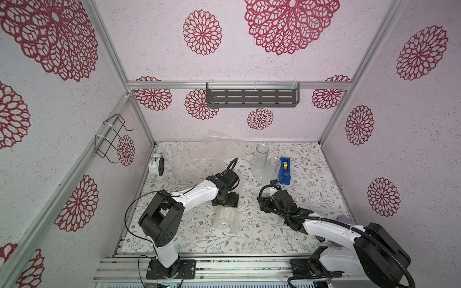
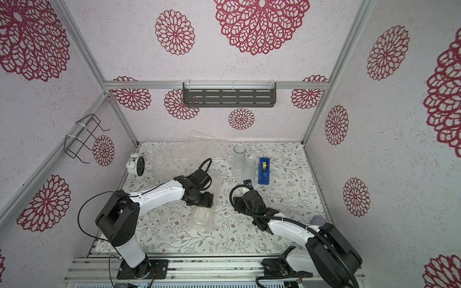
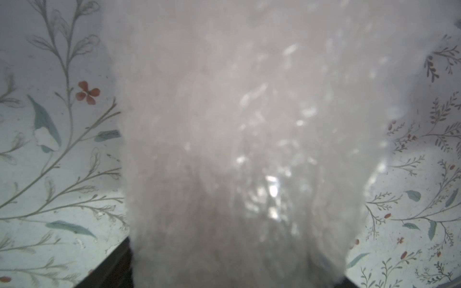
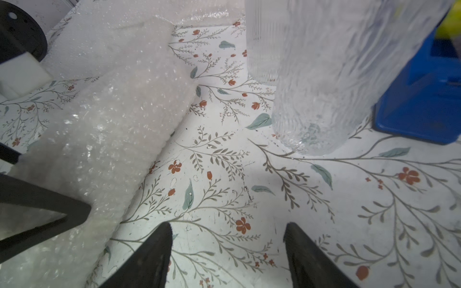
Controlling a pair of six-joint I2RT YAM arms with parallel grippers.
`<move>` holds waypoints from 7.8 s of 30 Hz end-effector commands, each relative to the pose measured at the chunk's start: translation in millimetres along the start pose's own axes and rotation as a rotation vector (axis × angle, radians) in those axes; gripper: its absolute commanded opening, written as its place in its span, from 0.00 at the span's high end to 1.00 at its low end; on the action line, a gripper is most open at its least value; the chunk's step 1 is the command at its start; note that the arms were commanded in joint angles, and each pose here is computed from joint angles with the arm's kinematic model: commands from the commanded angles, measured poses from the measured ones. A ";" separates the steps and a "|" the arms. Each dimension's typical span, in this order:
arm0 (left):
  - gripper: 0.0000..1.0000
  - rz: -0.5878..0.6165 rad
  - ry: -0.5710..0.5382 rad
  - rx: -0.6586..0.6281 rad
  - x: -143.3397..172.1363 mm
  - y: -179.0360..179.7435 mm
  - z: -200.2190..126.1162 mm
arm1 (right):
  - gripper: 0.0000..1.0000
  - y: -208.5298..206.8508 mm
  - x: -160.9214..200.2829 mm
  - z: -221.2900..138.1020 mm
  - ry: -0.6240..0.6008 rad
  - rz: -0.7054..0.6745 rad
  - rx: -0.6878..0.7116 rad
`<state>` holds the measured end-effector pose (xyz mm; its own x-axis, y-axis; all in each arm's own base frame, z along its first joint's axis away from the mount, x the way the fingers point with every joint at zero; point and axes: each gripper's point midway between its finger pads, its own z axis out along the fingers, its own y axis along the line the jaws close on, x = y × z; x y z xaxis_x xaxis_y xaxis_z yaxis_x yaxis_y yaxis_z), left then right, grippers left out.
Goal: Wrap vases in bubble wrap
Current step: Pick up the wrapped vase from the center of the board, then place the wrapped vase at the center of the board, then pick up the bubble wrap from the bubble wrap, then place the bubble wrap at the center of the board, then flatten out the bubble wrap at the center of the board.
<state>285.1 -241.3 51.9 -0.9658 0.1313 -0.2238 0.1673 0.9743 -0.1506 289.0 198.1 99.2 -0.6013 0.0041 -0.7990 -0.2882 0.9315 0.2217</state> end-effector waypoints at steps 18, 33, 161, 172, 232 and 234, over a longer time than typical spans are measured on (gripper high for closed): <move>0.46 -0.547 -0.503 -0.194 46.7 131.0 -120.8 | 0.22 -70.6 -51.5 -24.9 -0.131 0.097 0.211; 0.44 -1.163 -0.523 -0.376 86.5 296.2 -126.5 | 0.09 -98.6 -57.6 -51.6 -0.208 0.155 0.268; 0.27 -0.037 -0.662 0.297 -36.1 14.9 -115.9 | 0.12 -8.4 -41.1 -22.4 -0.015 0.093 0.073; 0.07 -0.323 -0.428 -0.038 -105.0 130.2 -58.1 | 0.14 61.3 -34.1 -1.9 0.018 -0.023 -0.001; 1.00 -0.891 -0.886 0.072 -119.8 195.1 -209.4 | 0.12 52.9 -37.7 -11.1 -0.034 -0.042 0.045; 1.00 -0.797 -0.833 0.109 -131.4 179.0 -202.6 | 0.12 56.5 -37.6 -9.4 -0.031 -0.041 0.031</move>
<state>388.4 -32.2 230.4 -0.3815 -0.7087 -0.5935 -0.4455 0.7035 -0.5537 283.5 238.6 135.8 -0.5905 -0.0369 -0.8062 -0.2694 0.9506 0.1539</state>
